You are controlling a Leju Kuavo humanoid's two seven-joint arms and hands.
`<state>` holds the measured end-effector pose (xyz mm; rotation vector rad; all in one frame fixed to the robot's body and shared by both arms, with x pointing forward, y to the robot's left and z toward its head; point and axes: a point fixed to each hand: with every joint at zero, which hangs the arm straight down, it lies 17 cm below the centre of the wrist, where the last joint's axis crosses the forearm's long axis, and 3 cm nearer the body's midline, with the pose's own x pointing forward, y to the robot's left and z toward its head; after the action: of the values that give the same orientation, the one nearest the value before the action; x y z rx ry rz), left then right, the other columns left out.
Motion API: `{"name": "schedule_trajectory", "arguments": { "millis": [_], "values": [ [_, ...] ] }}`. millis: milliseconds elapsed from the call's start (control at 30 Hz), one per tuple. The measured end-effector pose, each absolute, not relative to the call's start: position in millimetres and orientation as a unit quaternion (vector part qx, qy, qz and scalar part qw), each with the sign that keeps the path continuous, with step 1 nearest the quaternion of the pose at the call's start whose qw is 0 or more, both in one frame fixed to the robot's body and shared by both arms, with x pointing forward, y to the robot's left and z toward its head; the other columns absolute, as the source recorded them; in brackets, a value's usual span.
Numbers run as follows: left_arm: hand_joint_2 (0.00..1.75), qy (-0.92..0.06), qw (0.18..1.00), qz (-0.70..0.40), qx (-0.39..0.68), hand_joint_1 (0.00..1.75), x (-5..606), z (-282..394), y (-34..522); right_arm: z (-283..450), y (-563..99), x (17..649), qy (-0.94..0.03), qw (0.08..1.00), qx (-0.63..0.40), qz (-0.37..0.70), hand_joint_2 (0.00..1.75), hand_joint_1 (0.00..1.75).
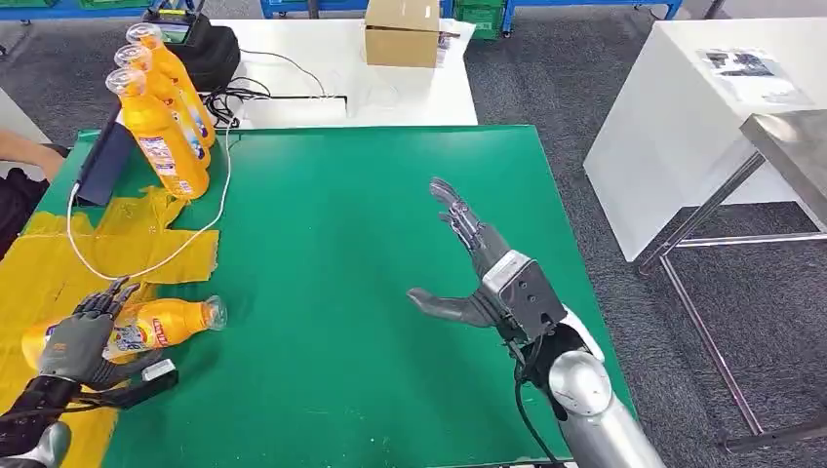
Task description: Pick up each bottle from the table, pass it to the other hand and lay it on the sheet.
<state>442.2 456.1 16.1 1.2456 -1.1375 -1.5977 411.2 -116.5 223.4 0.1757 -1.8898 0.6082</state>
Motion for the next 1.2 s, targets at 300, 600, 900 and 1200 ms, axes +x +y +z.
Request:
{"name": "schedule_trajectory", "arguments": {
  "millis": [300,600,900,1200],
  "values": [
    [0.0,-0.485,0.357,-0.579,0.551,0.0,446,46,439,218,-116,410,-0.795,0.548,0.062,0.252,0.0,0.0],
    [0.0,-0.593,0.429,-0.401,0.551,0.0,469,123,441,220,-116,389,-0.816,0.529,0.042,0.23,0.0,0.0],
    [0.0,-0.686,0.4,-0.289,0.534,0.0,467,214,432,238,-106,367,-0.838,0.504,0.053,0.201,0.0,0.0],
    [0.0,-0.705,0.392,-0.256,0.532,0.0,462,233,434,241,-104,365,-0.84,0.502,0.056,0.196,0.0,0.0]
  ]
}}
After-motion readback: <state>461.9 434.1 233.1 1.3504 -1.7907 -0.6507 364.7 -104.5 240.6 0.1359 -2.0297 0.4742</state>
